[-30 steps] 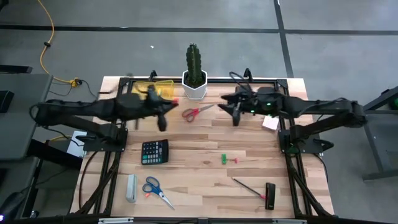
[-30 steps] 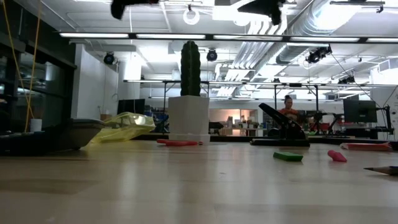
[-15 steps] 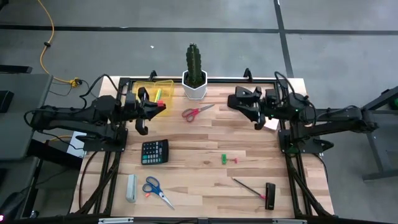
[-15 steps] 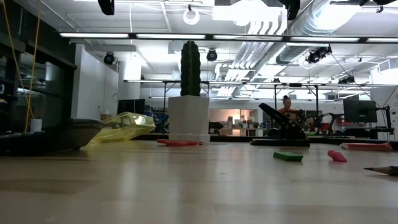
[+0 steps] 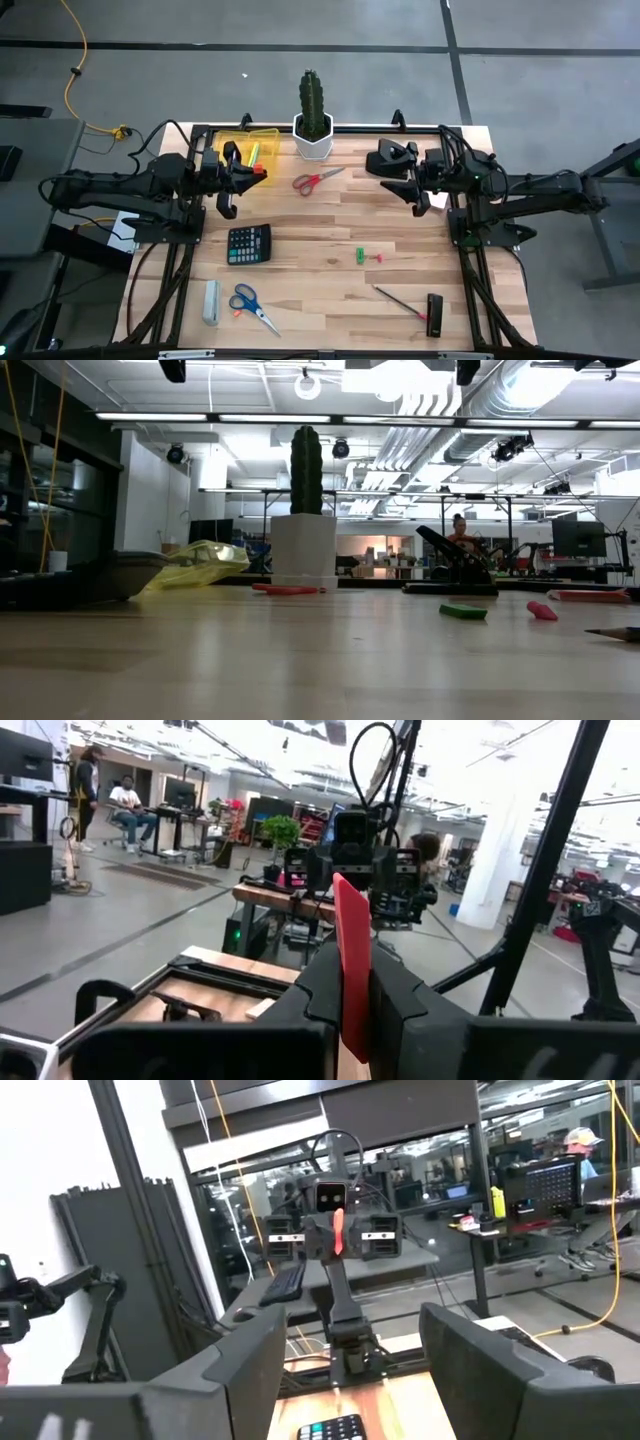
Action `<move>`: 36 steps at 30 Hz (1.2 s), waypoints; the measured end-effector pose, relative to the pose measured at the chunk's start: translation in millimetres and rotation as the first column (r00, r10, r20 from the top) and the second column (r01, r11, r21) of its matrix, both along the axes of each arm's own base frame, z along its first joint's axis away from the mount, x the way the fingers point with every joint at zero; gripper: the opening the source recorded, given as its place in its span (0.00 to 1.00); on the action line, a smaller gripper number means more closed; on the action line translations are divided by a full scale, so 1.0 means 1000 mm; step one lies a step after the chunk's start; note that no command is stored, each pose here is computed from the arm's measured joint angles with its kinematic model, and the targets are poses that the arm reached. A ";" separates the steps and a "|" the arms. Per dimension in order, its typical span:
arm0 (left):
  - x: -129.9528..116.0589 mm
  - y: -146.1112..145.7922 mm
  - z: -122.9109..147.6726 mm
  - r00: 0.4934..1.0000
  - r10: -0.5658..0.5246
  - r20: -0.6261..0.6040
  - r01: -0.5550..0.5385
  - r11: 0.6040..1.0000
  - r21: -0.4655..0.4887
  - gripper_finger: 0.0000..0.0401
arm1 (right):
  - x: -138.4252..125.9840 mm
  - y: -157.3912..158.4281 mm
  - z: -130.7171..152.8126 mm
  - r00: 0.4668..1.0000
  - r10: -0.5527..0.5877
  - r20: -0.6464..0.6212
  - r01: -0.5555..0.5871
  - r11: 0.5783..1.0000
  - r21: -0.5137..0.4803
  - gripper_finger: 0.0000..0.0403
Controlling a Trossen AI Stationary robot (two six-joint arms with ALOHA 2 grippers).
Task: Pack school essentials
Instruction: Put the orange eraser into the transparent yellow supply box
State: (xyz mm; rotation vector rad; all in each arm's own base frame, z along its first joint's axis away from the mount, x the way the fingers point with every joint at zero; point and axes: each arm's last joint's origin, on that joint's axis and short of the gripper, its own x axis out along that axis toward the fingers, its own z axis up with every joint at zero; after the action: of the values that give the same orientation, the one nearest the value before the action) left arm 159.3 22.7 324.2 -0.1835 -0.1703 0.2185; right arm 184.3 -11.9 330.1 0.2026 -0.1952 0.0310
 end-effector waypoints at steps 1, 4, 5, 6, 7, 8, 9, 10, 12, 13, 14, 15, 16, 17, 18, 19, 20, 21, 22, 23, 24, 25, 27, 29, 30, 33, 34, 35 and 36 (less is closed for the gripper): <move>0.000 0.001 0.000 1.000 0.012 0.006 -0.012 1.000 -0.004 0.01 | 0.000 0.000 0.000 1.000 0.002 0.000 -0.002 1.000 0.009 0.55; 0.002 0.005 0.004 0.995 0.085 0.050 -0.084 0.996 -0.010 0.01 | 0.000 0.000 0.000 1.000 0.006 -0.005 -0.006 1.000 0.030 0.55; 0.003 0.009 0.005 0.990 0.122 0.067 -0.121 0.992 -0.014 0.01 | 0.000 0.000 0.000 1.000 0.008 -0.005 -0.007 0.999 0.040 0.55; 0.006 0.014 0.005 0.985 0.162 0.067 -0.161 0.987 -0.021 0.01 | 0.000 0.000 0.000 1.000 0.009 -0.005 -0.009 0.999 0.049 0.55; 0.009 0.020 0.005 0.979 0.198 0.055 -0.196 0.980 -0.035 0.01 | 0.000 0.000 0.000 1.000 0.010 -0.005 -0.010 0.999 0.053 0.55; 0.012 0.028 0.004 0.972 0.234 0.031 -0.232 0.971 -0.057 0.01 | 0.000 0.000 -0.001 1.000 0.012 -0.006 -0.012 0.998 0.062 0.55; 0.016 0.038 0.002 0.965 0.262 -0.006 -0.262 0.961 -0.085 0.01 | 0.000 0.000 -0.001 1.000 0.013 -0.007 -0.013 0.998 0.068 0.55; 0.019 0.049 -0.001 0.957 0.283 -0.059 -0.288 0.951 -0.116 0.01 | 0.000 0.000 -0.001 1.000 0.011 -0.008 -0.011 0.997 0.071 0.55; 0.023 0.076 -0.009 0.926 0.326 -0.189 -0.359 0.917 -0.174 0.01 | 0.000 0.000 -0.001 1.000 0.004 -0.013 -0.003 0.997 0.072 0.55; 0.023 0.090 -0.012 0.904 0.345 -0.252 -0.398 0.894 -0.204 0.01 | 0.000 0.000 -0.002 1.000 -0.001 -0.016 0.002 0.997 0.073 0.55; 0.022 0.104 -0.015 0.875 0.365 -0.316 -0.446 0.864 -0.235 0.01 | 0.000 -0.001 -0.002 1.000 -0.005 -0.019 0.007 0.997 0.074 0.55; 0.020 0.117 -0.020 0.838 0.385 -0.387 -0.500 0.826 -0.261 0.01 | 0.000 -0.001 -0.002 1.000 -0.012 -0.021 0.014 0.997 0.076 0.55; 0.017 0.130 -0.026 0.798 0.400 -0.452 -0.552 0.785 -0.280 0.01 | 0.001 -0.001 -0.003 1.000 -0.013 -0.026 0.015 0.997 0.077 0.55; 0.013 0.142 -0.033 0.758 0.409 -0.508 -0.598 0.747 -0.291 0.01 | 0.001 -0.001 -0.003 0.999 -0.016 -0.031 0.018 0.997 0.077 0.55; 0.009 0.153 -0.040 0.719 0.419 -0.555 -0.640 0.710 -0.294 0.01 | 0.001 -0.001 -0.004 0.999 -0.016 -0.037 0.019 0.997 0.078 0.55; 0.006 0.162 -0.048 0.689 0.419 -0.591 -0.669 0.681 -0.297 0.01 | 0.001 -0.001 -0.004 0.999 -0.016 -0.042 0.019 0.997 0.078 0.55; 0.004 0.171 -0.056 0.668 0.411 -0.620 -0.689 0.656 -0.307 0.01 | 0.001 -0.001 -0.005 0.999 -0.015 -0.049 0.019 0.996 0.082 0.55; 0.002 0.178 -0.064 0.651 0.393 -0.649 -0.705 0.630 -0.326 0.01 | 0.001 -0.001 -0.006 0.998 -0.014 -0.058 0.019 0.996 0.089 0.55; -0.001 0.184 -0.073 0.636 0.364 -0.681 -0.720 0.598 -0.353 0.01 | 0.001 -0.001 -0.006 0.998 -0.012 -0.067 0.019 0.995 0.099 0.55; -0.003 0.189 -0.082 0.623 0.335 -0.707 -0.732 0.569 -0.376 0.01 | 0.001 -0.001 -0.007 0.997 -0.011 -0.077 0.019 0.995 0.103 0.55; -0.003 0.194 -0.091 0.612 0.304 -0.730 -0.740 0.546 -0.393 0.01 | 0.001 -0.001 -0.008 0.996 -0.011 -0.087 0.020 0.994 0.103 0.55; -0.002 0.198 -0.099 0.604 0.276 -0.747 -0.744 0.530 -0.406 0.01 | 0.002 -0.001 -0.009 0.995 -0.011 -0.096 0.021 0.994 0.104 0.55; 0.000 0.203 -0.114 0.580 0.230 -0.781 -0.758 0.503 -0.415 0.01 | 0.002 -0.001 -0.010 0.994 -0.011 -0.106 0.022 0.994 0.105 0.55; 0.003 0.205 -0.126 0.557 0.196 -0.807 -0.771 0.484 -0.414 0.01 | 0.002 -0.001 -0.011 0.994 -0.011 -0.109 0.023 0.994 0.105 0.55; 0.004 0.207 -0.131 0.549 0.186 -0.815 -0.777 0.472 -0.416 0.01 | 0.002 -0.001 -0.011 0.994 -0.011 -0.109 0.023 0.994 0.105 0.55; 0.006 0.210 -0.142 0.532 0.168 -0.830 -0.797 0.430 -0.424 0.01 | 0.002 -0.001 -0.011 0.994 -0.012 -0.109 0.023 0.994 0.105 0.55; 0.006 0.211 -0.144 0.528 0.164 -0.833 -0.800 0.427 -0.422 0.01 | 0.002 -0.001 -0.011 0.994 -0.012 -0.109 0.023 0.994 0.105 0.55; 0.006 0.211 -0.146 0.524 0.160 -0.837 -0.802 0.425 -0.421 0.01 | 0.002 -0.001 -0.011 0.994 -0.011 -0.109 0.023 0.994 0.105 0.55; 0.007 0.212 -0.148 0.520 0.154 -0.840 -0.803 0.422 -0.420 0.01 | 0.002 -0.001 -0.011 0.994 -0.011 -0.109 0.023 0.994 0.105 0.55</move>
State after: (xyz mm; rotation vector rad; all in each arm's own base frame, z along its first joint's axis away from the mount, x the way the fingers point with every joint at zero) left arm 166.2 234.6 176.3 -0.9567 0.7179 1.0357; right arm 186.0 -12.8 319.5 0.3077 -0.0900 -0.0075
